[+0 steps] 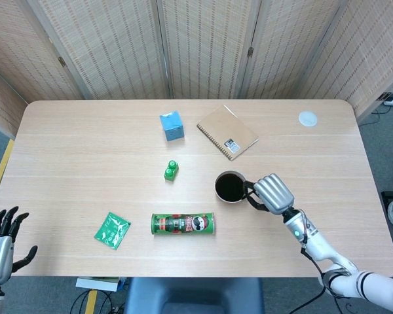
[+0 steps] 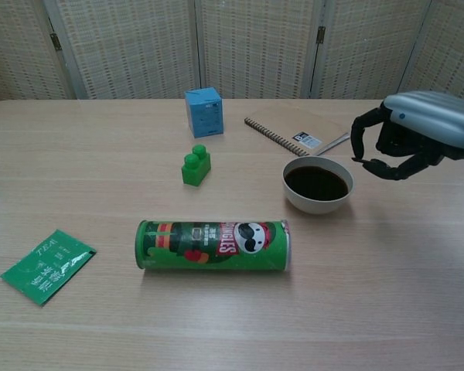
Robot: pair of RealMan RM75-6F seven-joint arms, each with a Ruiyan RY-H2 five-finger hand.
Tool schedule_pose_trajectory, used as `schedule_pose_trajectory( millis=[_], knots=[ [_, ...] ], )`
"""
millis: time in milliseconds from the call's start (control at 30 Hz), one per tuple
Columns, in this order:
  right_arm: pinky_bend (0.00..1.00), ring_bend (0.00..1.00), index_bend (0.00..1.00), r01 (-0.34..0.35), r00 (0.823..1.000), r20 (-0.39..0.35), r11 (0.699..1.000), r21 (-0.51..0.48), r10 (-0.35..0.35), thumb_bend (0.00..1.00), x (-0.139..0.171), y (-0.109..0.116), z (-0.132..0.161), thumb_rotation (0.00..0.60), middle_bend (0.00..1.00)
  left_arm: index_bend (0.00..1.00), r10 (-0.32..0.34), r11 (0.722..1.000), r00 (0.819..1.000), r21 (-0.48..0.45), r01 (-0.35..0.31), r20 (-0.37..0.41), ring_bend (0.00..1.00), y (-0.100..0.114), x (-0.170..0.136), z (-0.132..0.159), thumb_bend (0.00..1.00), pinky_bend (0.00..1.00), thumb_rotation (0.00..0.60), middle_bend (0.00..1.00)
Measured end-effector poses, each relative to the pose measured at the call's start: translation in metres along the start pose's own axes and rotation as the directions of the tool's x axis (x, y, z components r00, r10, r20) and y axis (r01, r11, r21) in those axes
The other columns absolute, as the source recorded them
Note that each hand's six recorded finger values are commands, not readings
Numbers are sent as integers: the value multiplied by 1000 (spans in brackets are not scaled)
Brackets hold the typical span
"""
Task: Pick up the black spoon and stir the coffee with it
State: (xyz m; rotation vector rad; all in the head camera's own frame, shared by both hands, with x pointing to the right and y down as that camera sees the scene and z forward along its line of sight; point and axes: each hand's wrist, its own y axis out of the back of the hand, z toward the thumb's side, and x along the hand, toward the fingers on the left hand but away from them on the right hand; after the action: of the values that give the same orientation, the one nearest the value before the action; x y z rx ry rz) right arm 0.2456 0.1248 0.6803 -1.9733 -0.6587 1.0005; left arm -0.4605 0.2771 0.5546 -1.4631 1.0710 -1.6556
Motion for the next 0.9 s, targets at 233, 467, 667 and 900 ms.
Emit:
schedule_pose_trajectory(
  millis=[233,467,667,900],
  knots=[
    [1000,1000,792,-8,1000,23,971,-239,14,524,-28,0,12,600,1000,209,-4,1000,1000,6,4,-6,69,0,-2,0,311,142,600,103],
    [1000,1000,792,-13,998,54,893,-449,42,524,-52,-12,17,600,1000,208,-2,1000,1000,11,2,-21,69,3,-3,-4,311,142,600,103],
    [1000,1000,792,-11,995,75,844,-536,61,524,-69,-26,16,600,1000,209,-3,1000,1000,13,3,-30,69,3,-5,-7,311,142,600,103],
    [1000,1000,799,-15,995,74,802,-597,74,524,-79,-40,22,600,1000,209,-3,1000,999,16,4,-34,69,4,-6,-8,311,141,600,103]
  ],
)
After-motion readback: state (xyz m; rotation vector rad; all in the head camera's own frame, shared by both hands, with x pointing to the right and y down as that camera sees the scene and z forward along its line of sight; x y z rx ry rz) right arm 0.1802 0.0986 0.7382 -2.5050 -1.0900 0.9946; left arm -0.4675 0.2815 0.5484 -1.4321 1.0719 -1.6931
